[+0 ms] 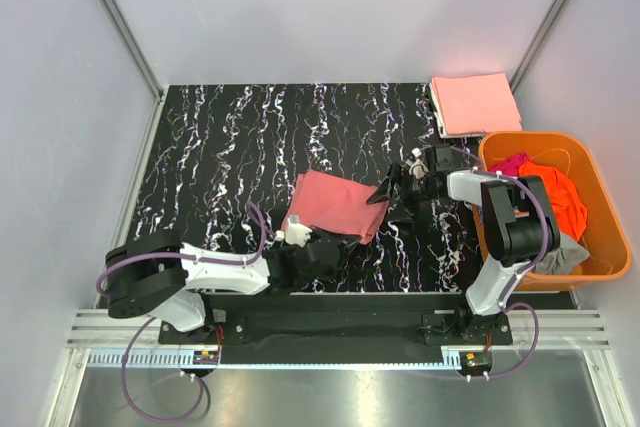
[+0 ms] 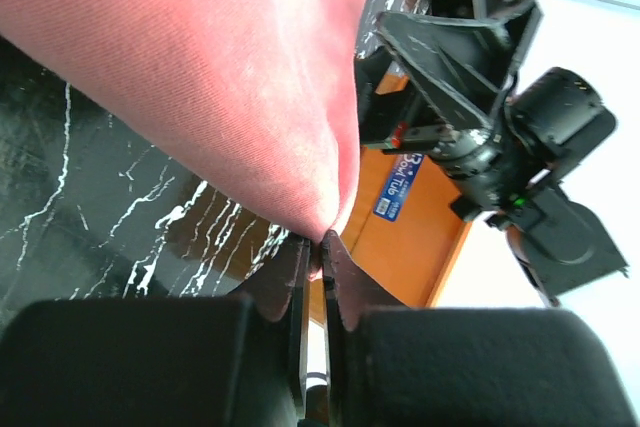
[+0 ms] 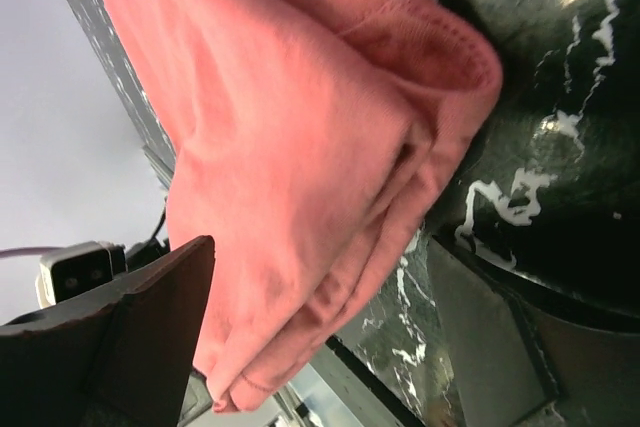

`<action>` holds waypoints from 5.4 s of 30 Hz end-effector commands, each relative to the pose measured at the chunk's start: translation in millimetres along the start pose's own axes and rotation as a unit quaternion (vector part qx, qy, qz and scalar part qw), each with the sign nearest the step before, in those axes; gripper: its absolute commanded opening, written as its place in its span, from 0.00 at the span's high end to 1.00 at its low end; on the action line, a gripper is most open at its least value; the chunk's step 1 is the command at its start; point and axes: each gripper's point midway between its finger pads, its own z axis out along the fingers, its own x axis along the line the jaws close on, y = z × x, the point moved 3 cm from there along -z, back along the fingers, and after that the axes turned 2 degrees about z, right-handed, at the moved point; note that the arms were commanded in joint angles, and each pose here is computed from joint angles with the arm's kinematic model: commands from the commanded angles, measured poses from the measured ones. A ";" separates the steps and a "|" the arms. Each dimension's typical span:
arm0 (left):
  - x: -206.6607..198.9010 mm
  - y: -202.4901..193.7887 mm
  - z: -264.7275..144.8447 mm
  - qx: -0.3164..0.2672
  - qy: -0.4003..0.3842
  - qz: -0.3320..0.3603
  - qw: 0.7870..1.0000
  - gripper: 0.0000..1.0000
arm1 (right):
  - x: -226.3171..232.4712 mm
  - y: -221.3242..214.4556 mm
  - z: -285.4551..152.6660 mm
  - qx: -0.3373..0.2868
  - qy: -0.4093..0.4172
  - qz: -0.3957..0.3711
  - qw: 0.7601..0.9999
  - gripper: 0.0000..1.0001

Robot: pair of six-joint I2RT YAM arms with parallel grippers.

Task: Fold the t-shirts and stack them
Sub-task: Fold the tshirt, then neatly place the folded tshirt to the corner

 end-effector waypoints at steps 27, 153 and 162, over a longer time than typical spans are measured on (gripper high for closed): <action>-10.7 -4.2 -10.5 0.031 0.011 -0.073 0.997 0.86 | -6.8 42.7 21.4 -0.085 0.029 -0.002 0.996 0.53; 18.8 144.0 -92.4 0.038 0.169 0.529 0.831 0.43 | 168.1 296.6 -296.0 -0.360 -0.445 -0.506 0.645 1.00; 22.2 142.9 -88.7 0.044 0.179 0.530 0.828 0.43 | 154.3 295.4 -294.4 -0.340 -0.459 -0.503 0.649 1.00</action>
